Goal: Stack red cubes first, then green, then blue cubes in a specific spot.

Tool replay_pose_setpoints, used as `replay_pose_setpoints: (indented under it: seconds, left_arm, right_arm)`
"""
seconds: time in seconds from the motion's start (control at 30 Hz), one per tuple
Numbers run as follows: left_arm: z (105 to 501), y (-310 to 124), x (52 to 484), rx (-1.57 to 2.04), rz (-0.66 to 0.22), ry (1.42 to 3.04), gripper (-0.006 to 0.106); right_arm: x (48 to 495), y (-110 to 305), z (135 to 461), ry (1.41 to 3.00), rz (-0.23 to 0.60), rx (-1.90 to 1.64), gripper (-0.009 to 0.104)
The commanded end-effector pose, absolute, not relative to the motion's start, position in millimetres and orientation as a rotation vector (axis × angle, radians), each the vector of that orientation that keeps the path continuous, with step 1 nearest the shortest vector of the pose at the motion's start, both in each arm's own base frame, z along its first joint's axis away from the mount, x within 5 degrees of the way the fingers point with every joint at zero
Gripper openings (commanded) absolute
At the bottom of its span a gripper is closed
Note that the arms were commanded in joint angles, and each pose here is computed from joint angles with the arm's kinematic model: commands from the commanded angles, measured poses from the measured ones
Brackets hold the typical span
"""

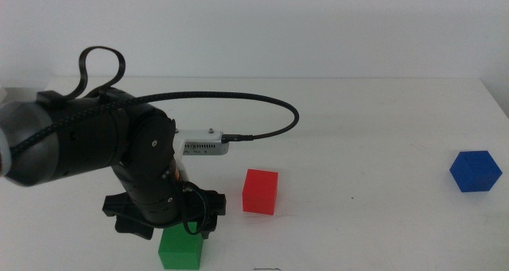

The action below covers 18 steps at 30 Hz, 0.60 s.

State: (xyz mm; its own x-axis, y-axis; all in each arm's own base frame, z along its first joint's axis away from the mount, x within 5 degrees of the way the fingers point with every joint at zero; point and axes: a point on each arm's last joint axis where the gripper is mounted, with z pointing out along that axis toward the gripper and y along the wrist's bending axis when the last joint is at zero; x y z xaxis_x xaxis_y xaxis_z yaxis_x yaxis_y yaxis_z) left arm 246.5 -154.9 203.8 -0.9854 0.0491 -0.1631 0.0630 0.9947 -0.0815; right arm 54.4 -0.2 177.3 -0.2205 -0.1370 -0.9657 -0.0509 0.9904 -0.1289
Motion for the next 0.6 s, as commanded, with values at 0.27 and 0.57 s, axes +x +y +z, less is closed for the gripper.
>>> replay_pose_setpoints:
  seconds: [0.27,0.57]
  left_arm:
    - [212.7,-159.6,250.9,0.049,-0.214,2.894,0.094]
    - [187.2,-163.3,256.2,0.050,-0.157,2.973,0.093]
  right_arm:
    - [53.9,0.1,191.2,1.677,-0.102,-0.153,0.082]
    - [53.9,0.1,191.2,1.677,-0.102,-0.153,0.082]
